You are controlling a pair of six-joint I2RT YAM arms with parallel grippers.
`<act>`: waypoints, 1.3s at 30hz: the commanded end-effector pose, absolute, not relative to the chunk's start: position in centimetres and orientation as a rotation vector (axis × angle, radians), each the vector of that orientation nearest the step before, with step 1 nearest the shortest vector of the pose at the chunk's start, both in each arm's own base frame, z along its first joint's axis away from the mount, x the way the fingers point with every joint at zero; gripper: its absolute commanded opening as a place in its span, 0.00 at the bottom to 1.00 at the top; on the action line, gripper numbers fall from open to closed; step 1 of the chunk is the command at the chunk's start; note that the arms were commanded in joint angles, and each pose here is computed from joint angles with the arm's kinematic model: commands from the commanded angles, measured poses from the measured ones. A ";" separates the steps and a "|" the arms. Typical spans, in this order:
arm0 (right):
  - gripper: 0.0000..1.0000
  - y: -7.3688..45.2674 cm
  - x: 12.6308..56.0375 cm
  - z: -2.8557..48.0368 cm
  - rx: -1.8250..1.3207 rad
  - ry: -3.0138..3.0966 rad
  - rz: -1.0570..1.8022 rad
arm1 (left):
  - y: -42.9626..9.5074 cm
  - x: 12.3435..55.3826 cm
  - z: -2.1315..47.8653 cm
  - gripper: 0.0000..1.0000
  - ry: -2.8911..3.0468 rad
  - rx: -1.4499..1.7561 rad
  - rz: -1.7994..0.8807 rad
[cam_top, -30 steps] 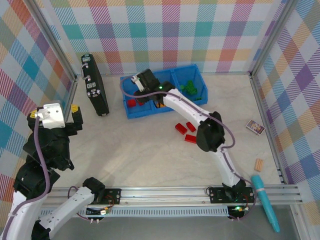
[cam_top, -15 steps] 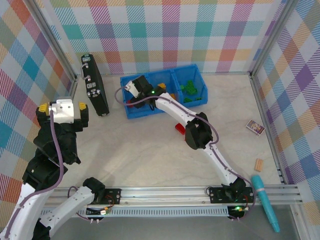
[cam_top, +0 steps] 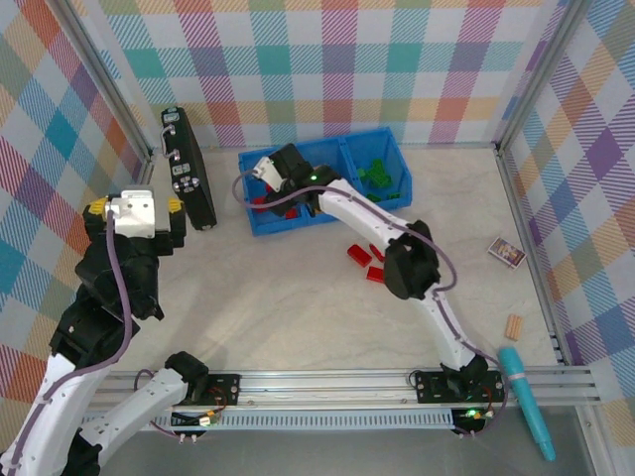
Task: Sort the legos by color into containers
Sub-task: Place the lego in the container, then pick up the lego from the center of the table.
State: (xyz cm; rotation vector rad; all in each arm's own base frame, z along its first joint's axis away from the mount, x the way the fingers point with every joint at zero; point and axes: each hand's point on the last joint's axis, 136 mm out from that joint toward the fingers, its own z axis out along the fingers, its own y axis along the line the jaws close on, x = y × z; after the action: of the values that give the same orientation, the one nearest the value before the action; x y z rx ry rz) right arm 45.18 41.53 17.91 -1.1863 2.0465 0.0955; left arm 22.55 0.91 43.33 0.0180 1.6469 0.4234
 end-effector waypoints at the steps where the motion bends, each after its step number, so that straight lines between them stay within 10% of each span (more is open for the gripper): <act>1: 0.73 36.4 44.1 21.4 -1.062 2.099 0.012 | 0.4 23.0 44.8 0.97 1.609 0.002 0.371; 12: 0.77 26.1 37.5 12.6 -0.902 2.521 0.176 | -1.1 24.2 44.6 0.98 1.628 0.075 0.356; 39: 0.70 23.5 35.1 2.2 -0.936 2.804 0.162 | -0.8 24.1 42.7 1.00 1.699 0.081 0.379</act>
State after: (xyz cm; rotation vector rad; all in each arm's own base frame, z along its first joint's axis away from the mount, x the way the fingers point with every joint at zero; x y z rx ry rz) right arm 35.91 24.20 3.19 -0.9452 2.7559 0.1700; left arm 24.57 -1.52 41.70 0.1204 1.7158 0.3820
